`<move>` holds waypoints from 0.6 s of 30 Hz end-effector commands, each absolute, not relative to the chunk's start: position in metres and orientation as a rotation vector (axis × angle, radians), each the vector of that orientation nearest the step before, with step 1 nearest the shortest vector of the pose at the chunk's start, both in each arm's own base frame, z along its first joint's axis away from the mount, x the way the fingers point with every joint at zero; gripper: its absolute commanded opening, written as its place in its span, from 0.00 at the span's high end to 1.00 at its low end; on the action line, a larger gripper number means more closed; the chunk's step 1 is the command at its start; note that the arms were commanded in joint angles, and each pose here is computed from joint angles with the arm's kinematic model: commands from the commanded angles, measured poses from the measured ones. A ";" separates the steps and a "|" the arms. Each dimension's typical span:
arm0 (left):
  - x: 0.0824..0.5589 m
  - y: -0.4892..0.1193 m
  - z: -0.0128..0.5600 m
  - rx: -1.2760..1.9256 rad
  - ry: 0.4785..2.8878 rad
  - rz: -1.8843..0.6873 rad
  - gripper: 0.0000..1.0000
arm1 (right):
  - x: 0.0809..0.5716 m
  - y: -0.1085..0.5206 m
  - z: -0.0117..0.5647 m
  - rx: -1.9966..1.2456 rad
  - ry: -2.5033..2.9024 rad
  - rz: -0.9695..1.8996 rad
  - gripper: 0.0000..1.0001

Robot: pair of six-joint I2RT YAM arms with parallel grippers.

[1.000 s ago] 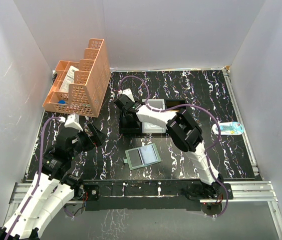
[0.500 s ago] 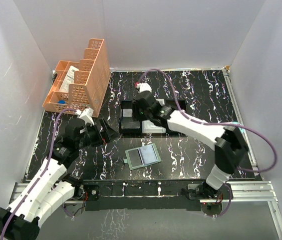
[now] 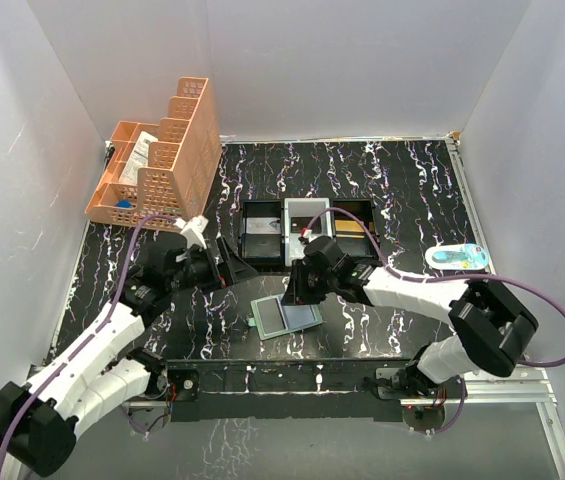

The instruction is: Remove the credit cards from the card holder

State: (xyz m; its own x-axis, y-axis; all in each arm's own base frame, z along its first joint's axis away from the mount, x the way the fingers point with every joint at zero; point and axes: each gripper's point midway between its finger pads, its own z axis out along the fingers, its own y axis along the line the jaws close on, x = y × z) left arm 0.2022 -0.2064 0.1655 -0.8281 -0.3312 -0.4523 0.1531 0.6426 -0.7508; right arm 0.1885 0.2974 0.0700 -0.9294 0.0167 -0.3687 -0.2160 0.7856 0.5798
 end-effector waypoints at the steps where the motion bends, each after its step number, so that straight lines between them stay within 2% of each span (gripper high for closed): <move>1: 0.190 -0.231 0.171 -0.019 2.303 -1.177 0.14 | 0.195 0.339 0.102 -0.233 2.505 1.178 0.81; 5: 0.186 -0.244 0.166 0.029 2.327 -1.140 0.16 | 0.196 0.347 0.092 -0.267 2.536 1.179 0.81; 14: 0.176 -0.258 0.151 0.067 2.387 -1.152 0.19 | 0.202 0.316 0.037 -0.196 2.688 0.866 0.82; 18: 0.172 -0.264 0.139 0.082 2.433 -1.146 0.21 | 0.200 0.306 0.028 -0.185 2.703 0.816 0.81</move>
State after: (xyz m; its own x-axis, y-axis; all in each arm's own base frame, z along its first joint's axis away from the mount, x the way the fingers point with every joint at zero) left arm 0.1706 -0.2539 0.1324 -0.8997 -0.1429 -0.4124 0.2197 0.6681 -0.7109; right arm 0.1917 0.3134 0.0296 -0.9581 -0.0416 -0.2834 -0.2005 0.8040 0.5598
